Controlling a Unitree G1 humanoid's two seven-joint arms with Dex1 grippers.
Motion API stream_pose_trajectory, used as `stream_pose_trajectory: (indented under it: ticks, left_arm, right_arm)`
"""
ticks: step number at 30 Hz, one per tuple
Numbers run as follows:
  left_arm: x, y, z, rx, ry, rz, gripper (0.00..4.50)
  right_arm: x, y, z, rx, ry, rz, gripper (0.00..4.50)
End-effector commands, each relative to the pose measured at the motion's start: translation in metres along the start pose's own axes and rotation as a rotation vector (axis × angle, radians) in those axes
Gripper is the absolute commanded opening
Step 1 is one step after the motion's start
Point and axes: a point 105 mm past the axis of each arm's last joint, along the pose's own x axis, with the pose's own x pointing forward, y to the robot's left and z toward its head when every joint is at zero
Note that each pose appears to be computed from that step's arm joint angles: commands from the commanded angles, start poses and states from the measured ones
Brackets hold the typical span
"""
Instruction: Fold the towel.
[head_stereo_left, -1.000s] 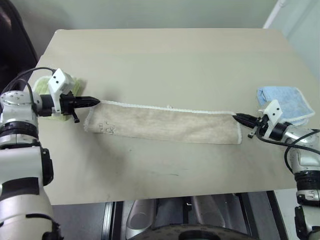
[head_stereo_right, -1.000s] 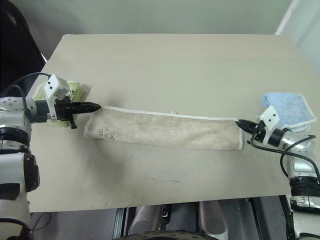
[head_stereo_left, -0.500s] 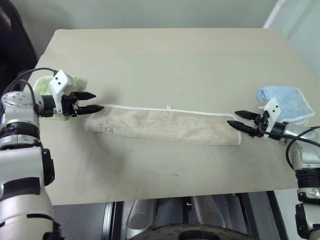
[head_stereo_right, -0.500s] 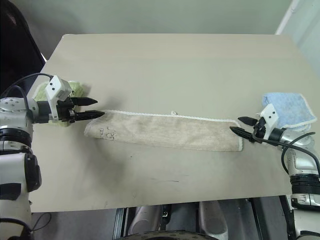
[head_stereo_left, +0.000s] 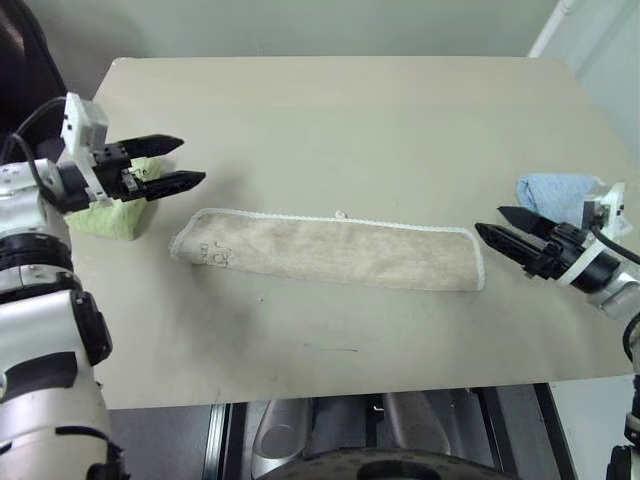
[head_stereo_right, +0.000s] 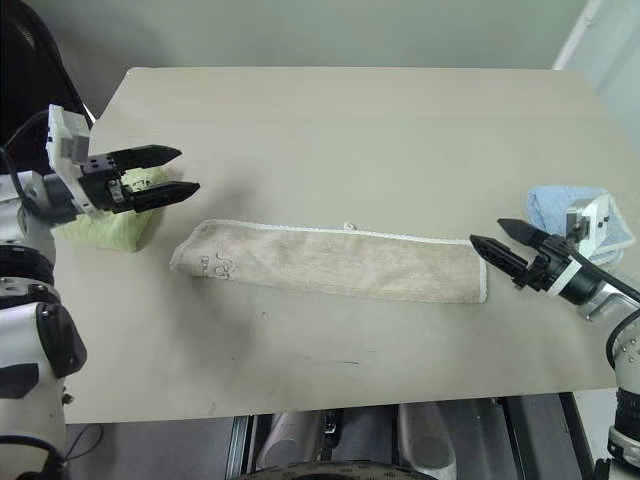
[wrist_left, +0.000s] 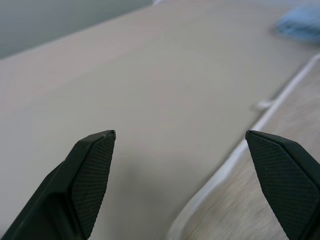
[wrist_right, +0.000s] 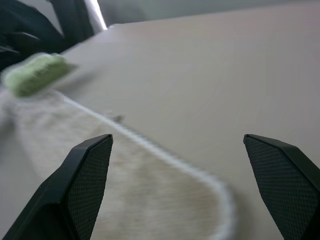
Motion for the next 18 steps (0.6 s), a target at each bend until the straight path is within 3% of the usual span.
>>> stream_pose_trajectory:
  ticks: [1, 18]
  left_arm:
    - [0.017, -0.03, 0.001, -0.003, -0.078, -0.156, 4.5]
    - [0.019, -0.044, 0.003, -0.024, -0.085, -0.152, 4.5]
  right_arm:
    - [-0.001, 0.032, -0.004, 0.161, 0.005, 0.05, 4.43]
    - [-0.002, 0.04, -0.002, 0.226, 0.021, 0.027, 4.43]
